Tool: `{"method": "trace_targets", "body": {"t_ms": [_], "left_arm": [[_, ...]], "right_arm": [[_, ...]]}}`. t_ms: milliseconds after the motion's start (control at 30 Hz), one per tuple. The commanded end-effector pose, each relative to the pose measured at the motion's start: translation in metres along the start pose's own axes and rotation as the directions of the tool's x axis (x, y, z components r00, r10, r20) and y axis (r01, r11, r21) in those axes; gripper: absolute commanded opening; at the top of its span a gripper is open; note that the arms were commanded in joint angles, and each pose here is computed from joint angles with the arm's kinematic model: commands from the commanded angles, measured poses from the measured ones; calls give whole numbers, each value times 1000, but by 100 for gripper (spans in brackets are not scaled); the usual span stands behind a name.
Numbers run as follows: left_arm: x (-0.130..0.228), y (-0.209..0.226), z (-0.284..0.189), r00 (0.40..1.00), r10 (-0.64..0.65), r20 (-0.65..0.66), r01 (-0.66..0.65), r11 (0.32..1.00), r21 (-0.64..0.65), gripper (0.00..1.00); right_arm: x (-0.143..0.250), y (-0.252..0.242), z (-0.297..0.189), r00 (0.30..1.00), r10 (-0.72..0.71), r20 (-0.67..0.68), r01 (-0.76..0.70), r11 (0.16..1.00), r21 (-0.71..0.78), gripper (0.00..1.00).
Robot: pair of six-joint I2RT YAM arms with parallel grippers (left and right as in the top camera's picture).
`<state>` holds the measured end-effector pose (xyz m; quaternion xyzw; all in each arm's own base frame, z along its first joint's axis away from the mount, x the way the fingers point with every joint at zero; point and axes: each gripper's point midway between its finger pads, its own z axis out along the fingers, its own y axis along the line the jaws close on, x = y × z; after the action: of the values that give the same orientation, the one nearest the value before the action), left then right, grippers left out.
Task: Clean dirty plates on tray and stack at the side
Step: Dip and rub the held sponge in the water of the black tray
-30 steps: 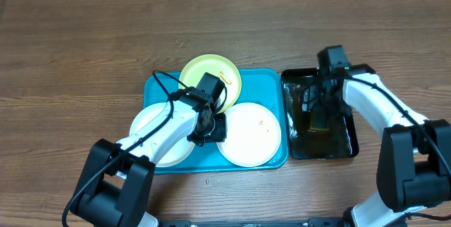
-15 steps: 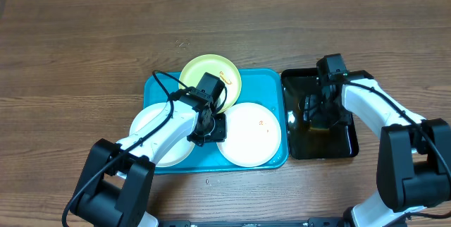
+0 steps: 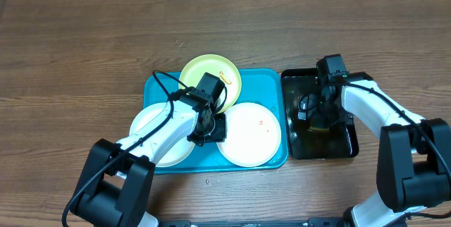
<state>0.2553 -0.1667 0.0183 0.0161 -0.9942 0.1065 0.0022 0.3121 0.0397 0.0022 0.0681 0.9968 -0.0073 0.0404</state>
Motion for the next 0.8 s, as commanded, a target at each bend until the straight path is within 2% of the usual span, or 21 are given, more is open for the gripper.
{"method": "trace_targets", "body": {"t_ms": [0,133,467,767], "left_arm": [[-1,-2,2,1000,25,0,-25,1000,-6,37],[-1,-2,2,1000,25,0,-25,1000,-6,37],[-1,-2,2,1000,25,-1,-25,1000,-5,37],[-1,-2,2,1000,25,-1,-25,1000,-5,37]], "right_arm": [[-1,0,0,1000,8,3,-8,1000,-9,100],[-9,1,-10,1000,9,7,-9,1000,-10,91],[-27,5,-67,1000,25,-17,-25,1000,-3,93],[-24,4,-68,999,38,-32,-38,999,2,95]]}}
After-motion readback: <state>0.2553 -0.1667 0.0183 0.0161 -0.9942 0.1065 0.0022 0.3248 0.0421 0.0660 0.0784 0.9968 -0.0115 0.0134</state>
